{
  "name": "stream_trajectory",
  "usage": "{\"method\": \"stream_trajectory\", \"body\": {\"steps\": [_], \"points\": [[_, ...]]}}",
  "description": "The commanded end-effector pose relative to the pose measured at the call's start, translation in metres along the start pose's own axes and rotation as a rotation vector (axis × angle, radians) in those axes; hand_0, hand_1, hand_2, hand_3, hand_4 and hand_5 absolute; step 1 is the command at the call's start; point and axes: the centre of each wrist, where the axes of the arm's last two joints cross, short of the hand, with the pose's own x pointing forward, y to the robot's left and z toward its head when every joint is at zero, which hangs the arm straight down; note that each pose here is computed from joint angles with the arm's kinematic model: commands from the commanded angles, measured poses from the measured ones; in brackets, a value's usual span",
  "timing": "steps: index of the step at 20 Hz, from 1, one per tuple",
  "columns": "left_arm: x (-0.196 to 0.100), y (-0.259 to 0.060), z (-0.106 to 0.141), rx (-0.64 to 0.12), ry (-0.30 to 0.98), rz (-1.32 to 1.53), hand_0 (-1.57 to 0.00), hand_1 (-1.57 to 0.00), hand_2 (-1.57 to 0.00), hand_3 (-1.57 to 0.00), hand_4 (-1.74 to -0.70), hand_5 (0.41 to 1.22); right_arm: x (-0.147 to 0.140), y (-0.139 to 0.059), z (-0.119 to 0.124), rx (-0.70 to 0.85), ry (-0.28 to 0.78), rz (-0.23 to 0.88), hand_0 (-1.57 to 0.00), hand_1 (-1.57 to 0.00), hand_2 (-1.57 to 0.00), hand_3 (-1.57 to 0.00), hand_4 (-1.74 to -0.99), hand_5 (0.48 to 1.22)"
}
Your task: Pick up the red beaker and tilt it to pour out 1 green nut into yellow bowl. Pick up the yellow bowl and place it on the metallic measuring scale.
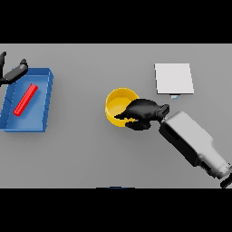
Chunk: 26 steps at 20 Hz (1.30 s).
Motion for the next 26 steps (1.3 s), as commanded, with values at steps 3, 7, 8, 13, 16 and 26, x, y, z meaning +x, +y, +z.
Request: {"method": "stream_trajectory", "body": {"steps": [3,7,8,13,16,26], "points": [[0.002,-0.004,0.001,-0.002,-0.018,-0.003,0.0,0.0,0.0,0.0,-0.79,0.734,0.001,-0.001,0.002,0.013,0.005,0.001,-1.31,-1.26,-1.25,-1.09,-1.642,1.175],[0.0,-0.002,0.0,0.004,-0.015,-0.013,0.0,0.0,0.0,0.0,-0.79,0.725,0.004,-0.011,0.009,-0.001,0.036,0.008,-1.46,-1.44,-1.44,-1.21,-1.692,1.202],[0.0,-0.001,0.001,0.008,-0.015,-0.018,0.0,0.0,0.0,0.0,-0.79,0.724,0.005,-0.017,0.012,-0.011,0.041,0.004,-1.49,-1.47,-1.47,-1.26,-1.699,1.206],[0.003,0.0,0.002,0.013,-0.022,-0.017,0.0,0.0,0.0,0.0,-0.79,0.731,0.003,-0.04,0.032,-0.034,0.041,0.001,-1.54,-1.54,-1.54,-1.34,-1.719,1.216],[0.001,0.001,0.001,0.012,-0.027,-0.004,0.0,0.0,0.0,0.0,-0.8,0.737,0.003,-0.05,0.037,-0.036,0.09,0.016,-1.56,-1.55,-1.55,-1.31,-1.722,1.218],[0.002,0.007,0.001,0.02,-0.044,-0.001,0.0,0.0,0.0,0.0,-0.79,0.754,-0.037,-0.089,0.066,-0.12,0.258,0.035,-1.53,-1.56,-1.57,-1.38,-1.725,1.22]]}}
